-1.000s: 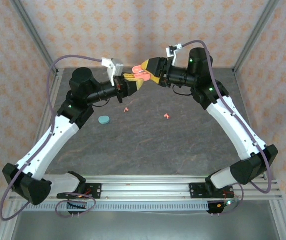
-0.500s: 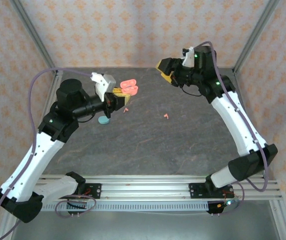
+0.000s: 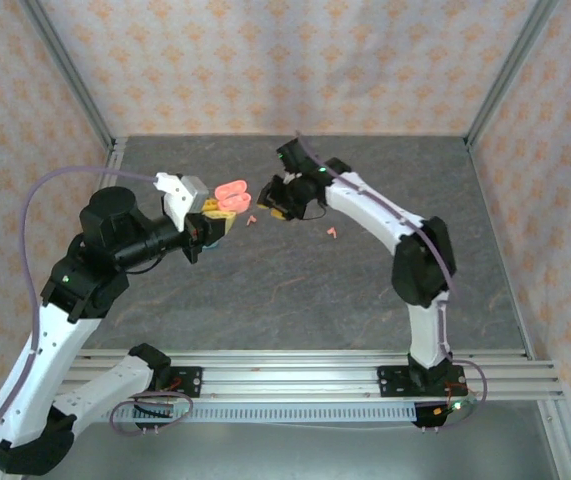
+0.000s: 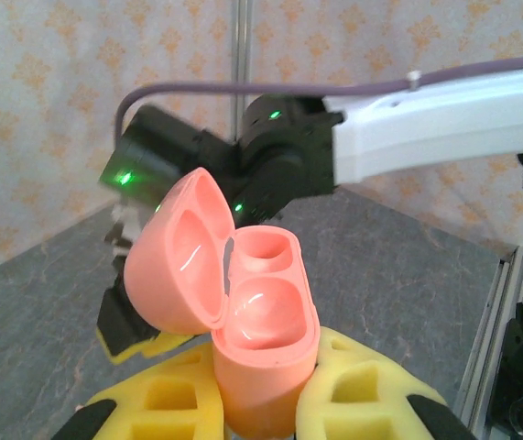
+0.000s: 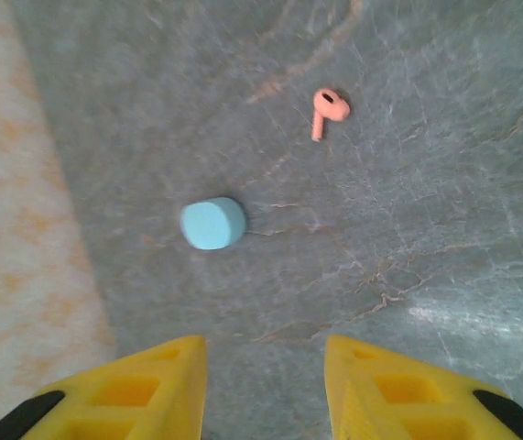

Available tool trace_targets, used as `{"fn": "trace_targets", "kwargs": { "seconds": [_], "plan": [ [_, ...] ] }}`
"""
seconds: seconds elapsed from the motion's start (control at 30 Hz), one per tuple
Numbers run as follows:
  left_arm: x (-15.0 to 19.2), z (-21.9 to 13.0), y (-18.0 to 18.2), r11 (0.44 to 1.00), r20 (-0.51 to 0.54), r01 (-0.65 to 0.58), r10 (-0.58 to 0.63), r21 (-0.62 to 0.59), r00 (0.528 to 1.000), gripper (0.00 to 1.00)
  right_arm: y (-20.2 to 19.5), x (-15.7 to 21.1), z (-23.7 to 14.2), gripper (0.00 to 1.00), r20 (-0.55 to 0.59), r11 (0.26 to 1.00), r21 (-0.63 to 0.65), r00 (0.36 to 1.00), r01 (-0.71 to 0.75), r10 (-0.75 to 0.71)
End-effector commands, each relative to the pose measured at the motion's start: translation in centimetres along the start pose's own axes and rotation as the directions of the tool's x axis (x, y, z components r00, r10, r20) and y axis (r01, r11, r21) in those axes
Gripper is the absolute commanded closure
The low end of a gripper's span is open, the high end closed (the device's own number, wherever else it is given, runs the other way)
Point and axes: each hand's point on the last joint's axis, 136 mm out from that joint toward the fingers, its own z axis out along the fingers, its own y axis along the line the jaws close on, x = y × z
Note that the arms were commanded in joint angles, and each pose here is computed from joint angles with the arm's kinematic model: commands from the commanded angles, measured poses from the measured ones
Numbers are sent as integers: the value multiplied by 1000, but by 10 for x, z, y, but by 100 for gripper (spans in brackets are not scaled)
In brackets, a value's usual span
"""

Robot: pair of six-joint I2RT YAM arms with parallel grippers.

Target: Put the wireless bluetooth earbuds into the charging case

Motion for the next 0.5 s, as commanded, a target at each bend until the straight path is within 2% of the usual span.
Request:
{"fn": "trace_targets", "kwargs": {
  "seconds": [0.0,0.17,0.47],
  "plan": [
    [12,-8,2,999,-29,-5,4,-37,1000,100,-5,-5,20,62,28,996,93,1000,6,-9],
    [16,-16,1,998,-45,-18,15,-52,999,100,-12,-2,60,61,-19,982,189,1000,24,-21],
    [25,-16,1,998,-75,-28,24,-54,997,100,-26,-16,88,61,6,956,292,1000,10,-13]
  ]
}}
